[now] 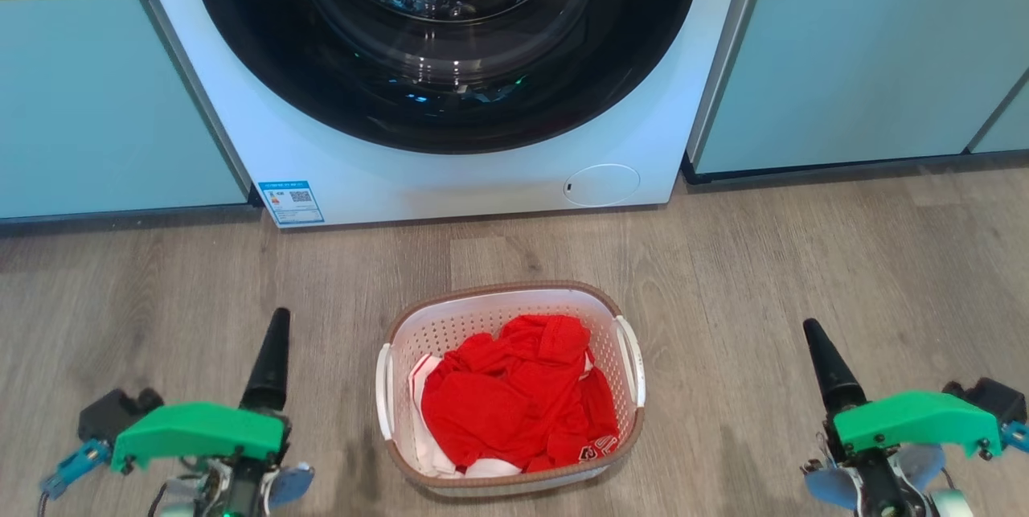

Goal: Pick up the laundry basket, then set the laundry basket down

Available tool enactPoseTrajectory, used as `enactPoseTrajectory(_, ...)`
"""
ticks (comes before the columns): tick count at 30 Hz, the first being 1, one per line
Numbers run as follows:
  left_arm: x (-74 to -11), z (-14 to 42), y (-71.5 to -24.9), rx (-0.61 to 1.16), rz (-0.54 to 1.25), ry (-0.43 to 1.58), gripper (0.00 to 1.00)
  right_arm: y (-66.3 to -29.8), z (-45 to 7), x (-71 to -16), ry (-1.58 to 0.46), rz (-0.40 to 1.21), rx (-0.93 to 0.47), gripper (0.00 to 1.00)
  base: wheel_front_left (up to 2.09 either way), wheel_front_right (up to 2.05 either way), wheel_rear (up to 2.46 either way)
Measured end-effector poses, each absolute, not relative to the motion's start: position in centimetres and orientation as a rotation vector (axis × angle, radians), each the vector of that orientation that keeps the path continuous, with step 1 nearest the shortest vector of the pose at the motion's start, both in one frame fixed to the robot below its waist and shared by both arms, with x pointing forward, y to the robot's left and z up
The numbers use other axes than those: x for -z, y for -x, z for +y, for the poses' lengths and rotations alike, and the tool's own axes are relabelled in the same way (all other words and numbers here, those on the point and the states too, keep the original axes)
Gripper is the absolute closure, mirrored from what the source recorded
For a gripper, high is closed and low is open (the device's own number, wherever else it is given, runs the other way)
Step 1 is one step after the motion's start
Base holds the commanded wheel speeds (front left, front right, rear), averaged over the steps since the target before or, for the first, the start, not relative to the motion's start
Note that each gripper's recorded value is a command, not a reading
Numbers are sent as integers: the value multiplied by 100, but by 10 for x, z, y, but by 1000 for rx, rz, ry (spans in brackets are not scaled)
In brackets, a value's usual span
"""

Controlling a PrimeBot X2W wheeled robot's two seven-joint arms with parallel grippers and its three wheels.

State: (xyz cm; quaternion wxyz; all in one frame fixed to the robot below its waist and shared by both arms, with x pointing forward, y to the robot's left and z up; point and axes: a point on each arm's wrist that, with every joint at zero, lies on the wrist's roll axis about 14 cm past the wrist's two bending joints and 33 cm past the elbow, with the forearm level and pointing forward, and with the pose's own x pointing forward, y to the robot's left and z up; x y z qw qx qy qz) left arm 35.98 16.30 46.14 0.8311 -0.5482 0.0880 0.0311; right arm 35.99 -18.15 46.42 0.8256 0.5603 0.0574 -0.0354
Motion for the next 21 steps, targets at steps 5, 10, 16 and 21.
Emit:
enactPoseTrajectory(5,-466,158,-362,-44,178,1060,0,-361,-178,-468,-1114,115,58,0,0,0,0)
enactPoseTrajectory(10,-466,154,-362,-37,184,970,0,-361,-174,-469,-1042,119,39,0,0,0,0)
enactPoseTrajectory(16,-468,152,-363,-32,183,895,0,-361,-171,-470,-973,115,24,0,0,0,0)
enactPoseTrajectory(21,-471,153,-363,-33,170,802,0,-362,-165,-475,-898,105,-1,0,0,0,0)
